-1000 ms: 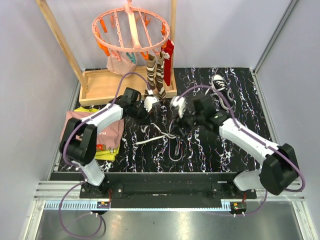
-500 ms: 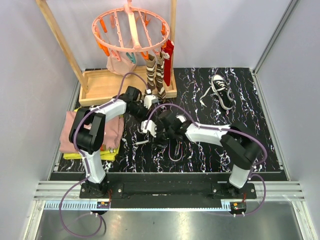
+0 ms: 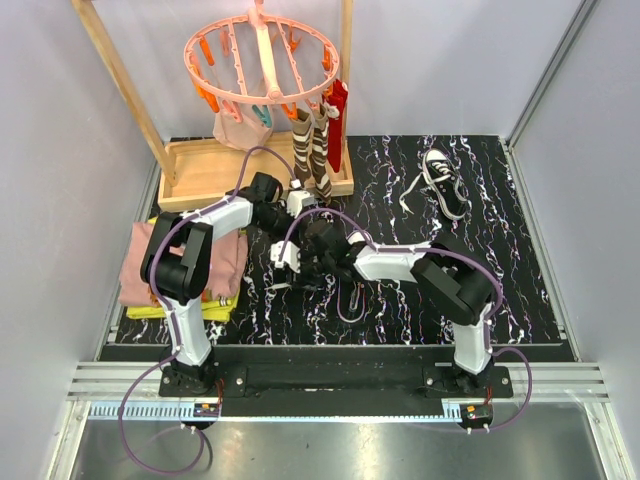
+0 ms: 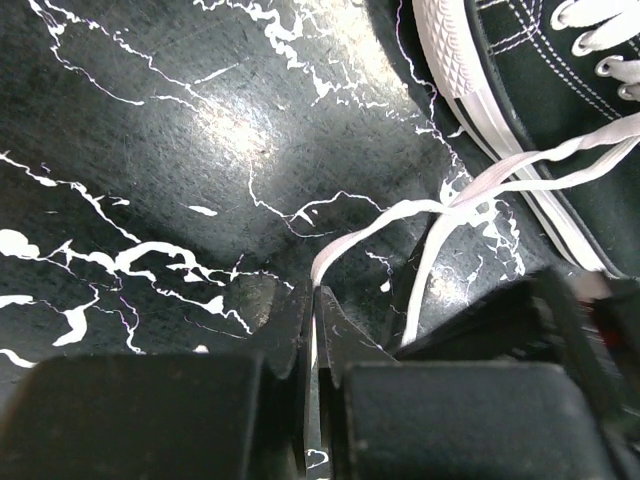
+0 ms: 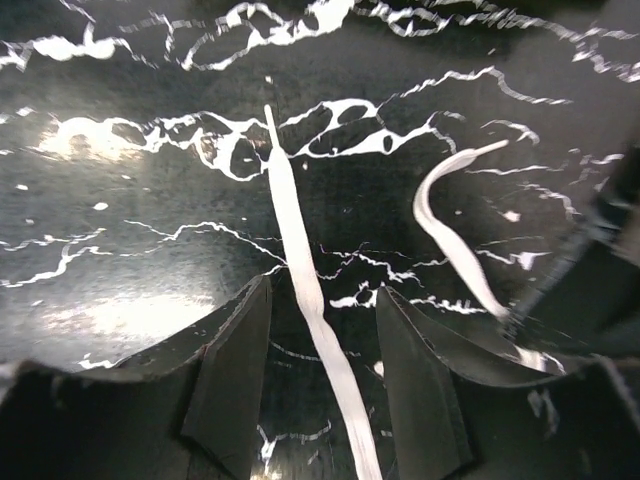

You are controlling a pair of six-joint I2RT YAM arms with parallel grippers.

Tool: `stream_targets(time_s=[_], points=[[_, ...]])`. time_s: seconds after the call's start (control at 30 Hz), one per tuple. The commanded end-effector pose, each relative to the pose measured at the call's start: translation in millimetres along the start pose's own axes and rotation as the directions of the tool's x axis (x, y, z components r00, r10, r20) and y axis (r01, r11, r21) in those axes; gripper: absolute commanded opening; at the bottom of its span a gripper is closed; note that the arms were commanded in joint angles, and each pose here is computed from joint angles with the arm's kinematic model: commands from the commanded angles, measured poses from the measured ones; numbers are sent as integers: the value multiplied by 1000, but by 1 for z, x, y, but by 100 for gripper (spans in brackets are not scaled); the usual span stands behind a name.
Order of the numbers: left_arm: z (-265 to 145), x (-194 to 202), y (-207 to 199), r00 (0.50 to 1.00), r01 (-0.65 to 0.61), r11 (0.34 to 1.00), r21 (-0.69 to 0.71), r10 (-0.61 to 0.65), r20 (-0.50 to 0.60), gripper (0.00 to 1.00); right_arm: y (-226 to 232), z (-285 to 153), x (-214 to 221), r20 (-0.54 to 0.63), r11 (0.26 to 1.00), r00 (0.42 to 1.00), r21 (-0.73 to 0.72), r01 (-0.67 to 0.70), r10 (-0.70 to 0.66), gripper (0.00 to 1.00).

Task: Tie the shoes

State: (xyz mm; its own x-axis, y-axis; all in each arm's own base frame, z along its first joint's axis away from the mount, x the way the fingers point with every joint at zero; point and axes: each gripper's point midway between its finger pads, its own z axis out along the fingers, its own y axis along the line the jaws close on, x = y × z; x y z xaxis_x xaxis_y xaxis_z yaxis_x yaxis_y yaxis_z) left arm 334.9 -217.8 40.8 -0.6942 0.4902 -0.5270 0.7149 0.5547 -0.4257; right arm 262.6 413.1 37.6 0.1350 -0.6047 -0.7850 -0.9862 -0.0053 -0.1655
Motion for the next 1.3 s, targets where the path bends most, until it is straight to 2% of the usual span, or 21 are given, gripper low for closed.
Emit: stream_targets(time_s=[0.0, 0.13, 0.2, 0.27, 0.3, 0.37, 0.4, 0.47, 0.6, 0.77, 1.0, 1.27], points=[[-2, -16, -2, 999, 13, 999, 32, -14, 40, 2, -10, 14, -16, 51, 998, 996, 3, 69, -69, 55], [-1, -13, -3, 999, 25, 999, 42, -26, 35, 3, -3, 18, -9, 29, 997, 998, -43, 60, -59, 52], [-1, -13, -3, 999, 25, 999, 39, -26, 34, 3, 2, 18, -1, 1, 996, 998, -67, 66, -66, 44], [-2, -13, -3, 999, 22, 999, 38, -23, 34, 3, 8, 16, 10, -31, 994, 997, -84, 72, -75, 31], [-2, -12, -4, 999, 21, 999, 39, -23, 33, 3, 9, 13, 10, -32, 993, 996, -86, 80, -83, 18], [-3, -13, -5, 999, 19, 999, 44, -21, 37, 2, 15, 8, 16, -44, 992, 995, -94, 80, -85, 4], [-5, -14, -7, 999, 17, 999, 46, -19, 42, 2, 13, 1, 8, -29, 993, 996, -79, 87, -89, 0], [-7, -16, -14, 998, 6, 997, 75, -10, 54, 2, 16, -10, 7, -52, 996, 997, -74, 50, -54, 0], [-16, -18, -28, 997, 1, 994, 110, -10, 78, 1, 7, -53, -41, 34, 1000, 999, 5, 31, -31, 0], [-28, -14, -38, 996, -10, 995, 100, 0, 93, 0, 15, -101, -66, 82, 998, 996, 45, -43, 39, 0], [-42, 17, -54, 996, -71, 995, 73, 66, 67, 0, 22, -152, -51, 80, 973, 980, 131, -191, 181, 0], [-42, 80, -81, 978, -195, 978, 79, 200, -57, 1, 38, -195, -19, 124, 882, 912, 233, -409, 391, 0]])
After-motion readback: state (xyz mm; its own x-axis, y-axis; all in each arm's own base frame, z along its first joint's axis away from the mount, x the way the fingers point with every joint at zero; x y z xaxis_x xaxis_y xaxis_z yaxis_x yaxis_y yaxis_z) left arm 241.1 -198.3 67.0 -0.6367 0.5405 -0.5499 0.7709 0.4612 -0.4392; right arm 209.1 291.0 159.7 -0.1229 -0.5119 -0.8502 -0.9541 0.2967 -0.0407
